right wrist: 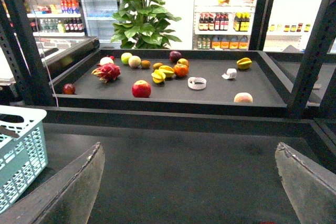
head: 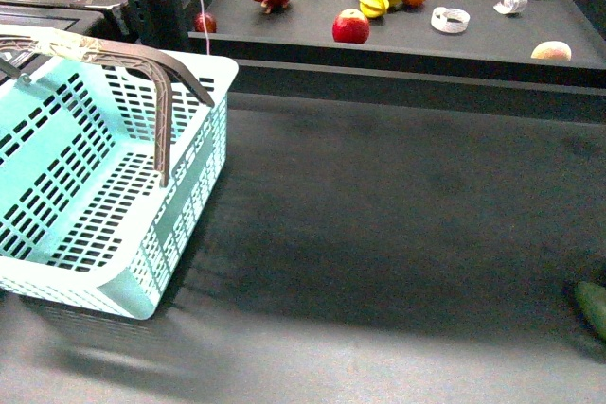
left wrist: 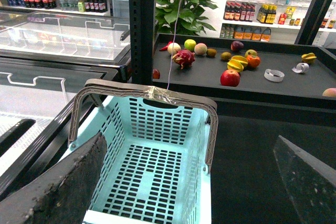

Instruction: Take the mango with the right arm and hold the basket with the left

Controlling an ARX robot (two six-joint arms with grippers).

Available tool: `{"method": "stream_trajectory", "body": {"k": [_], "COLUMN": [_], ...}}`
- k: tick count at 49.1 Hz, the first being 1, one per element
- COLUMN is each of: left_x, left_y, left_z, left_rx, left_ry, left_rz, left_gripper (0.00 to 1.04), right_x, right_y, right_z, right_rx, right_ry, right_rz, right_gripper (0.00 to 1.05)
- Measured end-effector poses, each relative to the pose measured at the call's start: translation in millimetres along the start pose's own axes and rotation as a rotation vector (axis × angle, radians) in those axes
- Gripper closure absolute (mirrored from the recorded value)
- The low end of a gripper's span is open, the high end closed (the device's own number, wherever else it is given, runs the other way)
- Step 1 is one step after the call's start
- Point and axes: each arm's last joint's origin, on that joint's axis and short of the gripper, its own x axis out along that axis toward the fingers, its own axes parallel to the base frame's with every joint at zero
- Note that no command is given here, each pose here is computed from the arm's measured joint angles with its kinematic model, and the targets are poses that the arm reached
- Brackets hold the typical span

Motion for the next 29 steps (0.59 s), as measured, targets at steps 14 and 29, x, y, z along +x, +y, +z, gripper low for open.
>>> {"method": "stream_trajectory", "body": {"k": [14, 29], "left_x": [0.0, 0.0], "left_y": [0.0, 0.0], "left_z": [0.0, 0.0], "left_rx": [0.0, 0.0], "left_ry": [0.0, 0.0], "left_rz": [0.0, 0.0], "left_gripper": [0.08, 0.08], "right_x": [0.0, 0.0], "right_y": [0.0, 0.0], "right_z": [0.0, 0.0], "right_rx": [0.0, 0.0], "right_ry": [0.0, 0.0], "right_rz": [0.0, 0.0], "right_gripper": [0.08, 0.08]}}
